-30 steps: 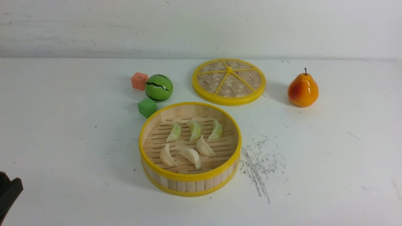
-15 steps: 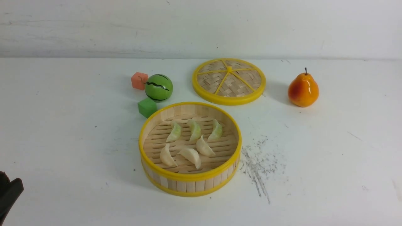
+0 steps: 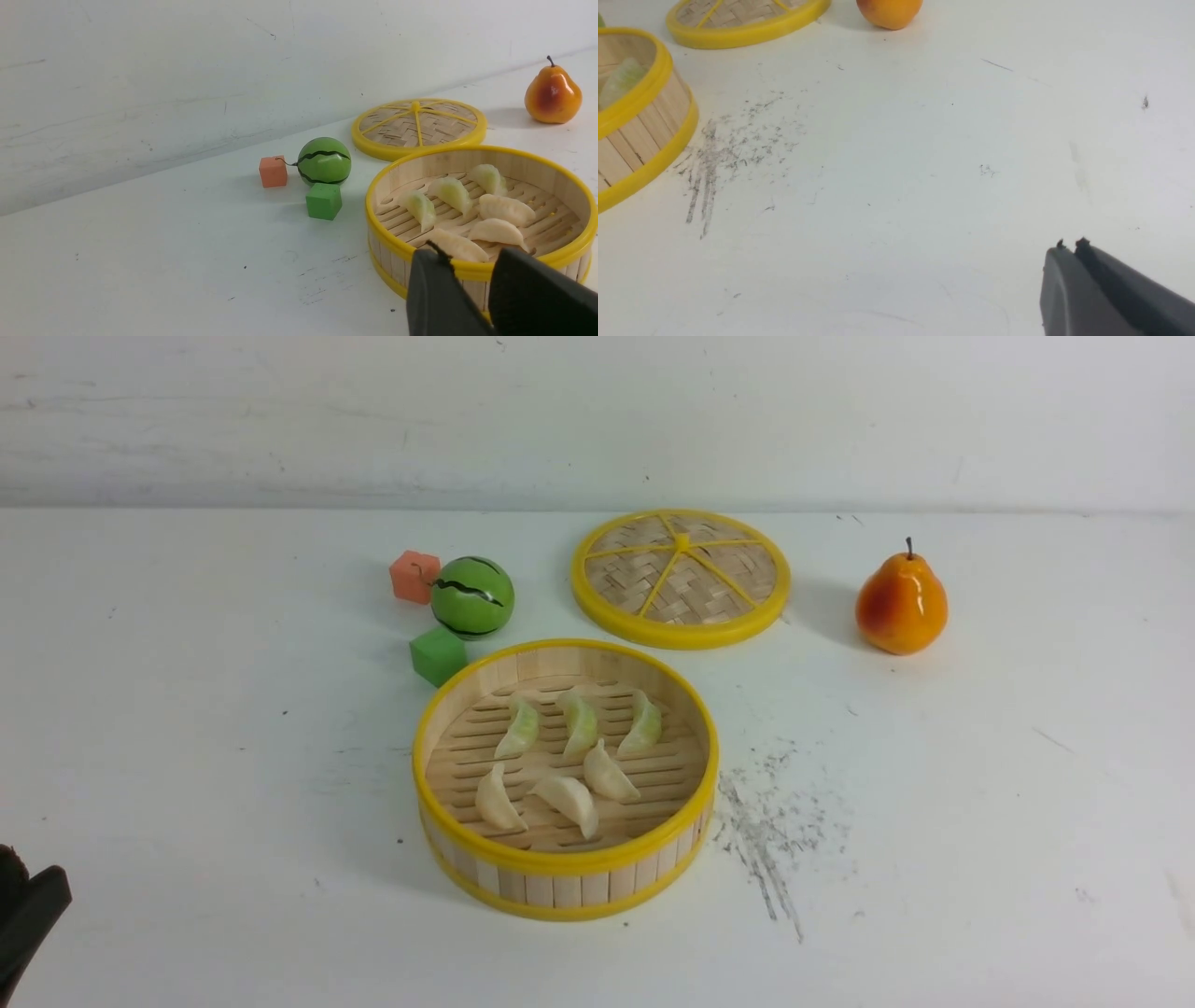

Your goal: Put the dumplings into the steamer on the white table.

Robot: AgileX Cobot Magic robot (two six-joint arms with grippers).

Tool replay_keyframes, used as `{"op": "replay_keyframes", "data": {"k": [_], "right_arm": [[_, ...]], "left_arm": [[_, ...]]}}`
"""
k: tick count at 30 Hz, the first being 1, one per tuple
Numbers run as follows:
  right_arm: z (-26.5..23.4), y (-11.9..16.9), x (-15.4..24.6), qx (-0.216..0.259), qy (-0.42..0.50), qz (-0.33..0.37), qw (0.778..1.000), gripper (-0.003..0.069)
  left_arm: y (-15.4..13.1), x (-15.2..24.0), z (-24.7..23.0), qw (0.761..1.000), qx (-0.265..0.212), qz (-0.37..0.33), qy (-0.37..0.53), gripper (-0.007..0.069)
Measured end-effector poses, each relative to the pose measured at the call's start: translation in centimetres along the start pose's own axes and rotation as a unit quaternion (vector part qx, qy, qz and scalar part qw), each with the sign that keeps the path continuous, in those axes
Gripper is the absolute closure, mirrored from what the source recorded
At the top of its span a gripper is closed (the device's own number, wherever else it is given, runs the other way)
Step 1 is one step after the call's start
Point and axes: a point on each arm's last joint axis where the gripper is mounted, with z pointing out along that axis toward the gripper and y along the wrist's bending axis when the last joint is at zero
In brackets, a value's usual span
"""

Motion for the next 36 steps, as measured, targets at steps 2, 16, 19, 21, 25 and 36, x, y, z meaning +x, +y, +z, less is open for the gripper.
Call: {"op": "replay_keyframes", "data": {"k": [2, 16, 19, 21, 25, 36], "right_arm": [[0.0, 0.0, 0.0, 0.000, 0.000, 0.000, 1.000, 0.0638], [0.0, 0.0, 0.0, 0.000, 0.001, 0.001, 1.000, 0.0617], [0.0, 0.0, 0.0, 0.000, 0.001, 0.001, 1.000, 0.0613], [0.0, 0.0, 0.0, 0.000, 0.001, 0.001, 1.000, 0.0608], [0.0, 0.0, 0.0, 0.000, 0.001, 0.001, 1.000, 0.0601], [0.0, 0.0, 0.0, 0.000, 0.001, 0.001, 1.000, 0.0587]], "left_arm": [[0.0, 0.0, 0.0, 1.000, 0.000, 0.000, 0.000, 0.0444], [0.0, 0.0, 0.0, 1.000, 0.000, 0.000, 0.000, 0.0443], [0.0, 0.0, 0.0, 1.000, 0.000, 0.000, 0.000, 0.0443], [0.0, 0.1, 0.0, 1.000, 0.000, 0.000, 0.002, 0.0443], [0.8, 0.5, -0.9, 0.999, -0.047, -0.007, 0.001, 0.0442], [1.3, 2.3, -2.6, 0.970, -0.176, -0.167, -0.031, 0.0467]]}}
